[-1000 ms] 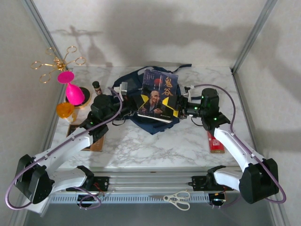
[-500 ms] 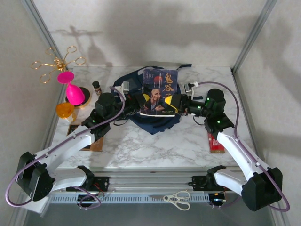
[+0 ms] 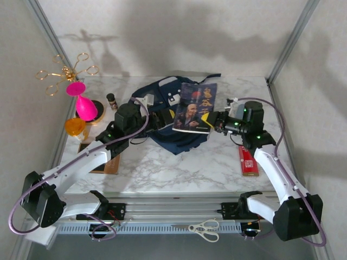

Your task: Pack the student bag

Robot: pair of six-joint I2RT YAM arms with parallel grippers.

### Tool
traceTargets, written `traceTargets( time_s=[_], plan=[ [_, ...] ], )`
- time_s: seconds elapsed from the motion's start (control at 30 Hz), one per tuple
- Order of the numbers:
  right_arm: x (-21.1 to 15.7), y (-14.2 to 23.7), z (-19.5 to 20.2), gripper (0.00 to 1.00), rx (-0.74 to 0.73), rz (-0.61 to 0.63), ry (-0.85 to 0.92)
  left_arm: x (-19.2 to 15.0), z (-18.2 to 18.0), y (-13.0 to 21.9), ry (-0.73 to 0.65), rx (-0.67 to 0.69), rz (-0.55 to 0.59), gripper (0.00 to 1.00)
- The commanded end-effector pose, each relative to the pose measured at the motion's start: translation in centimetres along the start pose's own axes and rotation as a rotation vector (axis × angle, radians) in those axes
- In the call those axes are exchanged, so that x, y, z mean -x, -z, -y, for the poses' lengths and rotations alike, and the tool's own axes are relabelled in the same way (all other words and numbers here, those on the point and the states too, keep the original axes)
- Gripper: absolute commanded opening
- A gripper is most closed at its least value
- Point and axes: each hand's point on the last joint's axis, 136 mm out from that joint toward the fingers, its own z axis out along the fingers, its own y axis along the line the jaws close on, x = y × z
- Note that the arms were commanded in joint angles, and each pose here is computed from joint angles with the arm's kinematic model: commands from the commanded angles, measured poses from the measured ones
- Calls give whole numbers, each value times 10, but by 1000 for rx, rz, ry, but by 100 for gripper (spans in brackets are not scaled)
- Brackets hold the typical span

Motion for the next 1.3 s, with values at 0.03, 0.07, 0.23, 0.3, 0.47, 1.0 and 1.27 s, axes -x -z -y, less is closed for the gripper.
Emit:
traceTargets(
  time_s=[0.03, 0.07, 0.23, 0.3, 0.47, 1.0, 1.27],
  plan=[
    [28, 36, 12, 0, -120, 145, 60, -14, -24, -13, -251, 184, -110, 51],
    [33, 44, 22, 0, -152, 169, 39, -20, -26, -18, -296, 203, -141, 51],
    [42, 69, 54, 0, -225, 243, -27, -54, -33, -44, -474, 198, -294, 54],
    [43, 77, 65, 0, -242, 257, -52, -72, -42, -57, -535, 212, -381, 54],
    [43, 87, 79, 0, -257, 278, -78, -99, -65, -81, -633, 263, -509, 54],
    [41, 90, 95, 0, -270, 276, -104, -116, -89, -147, -654, 266, -613, 49],
    [40, 96, 100, 0, -274, 288, -109, -111, -105, -170, -673, 327, -608, 40]
  ],
)
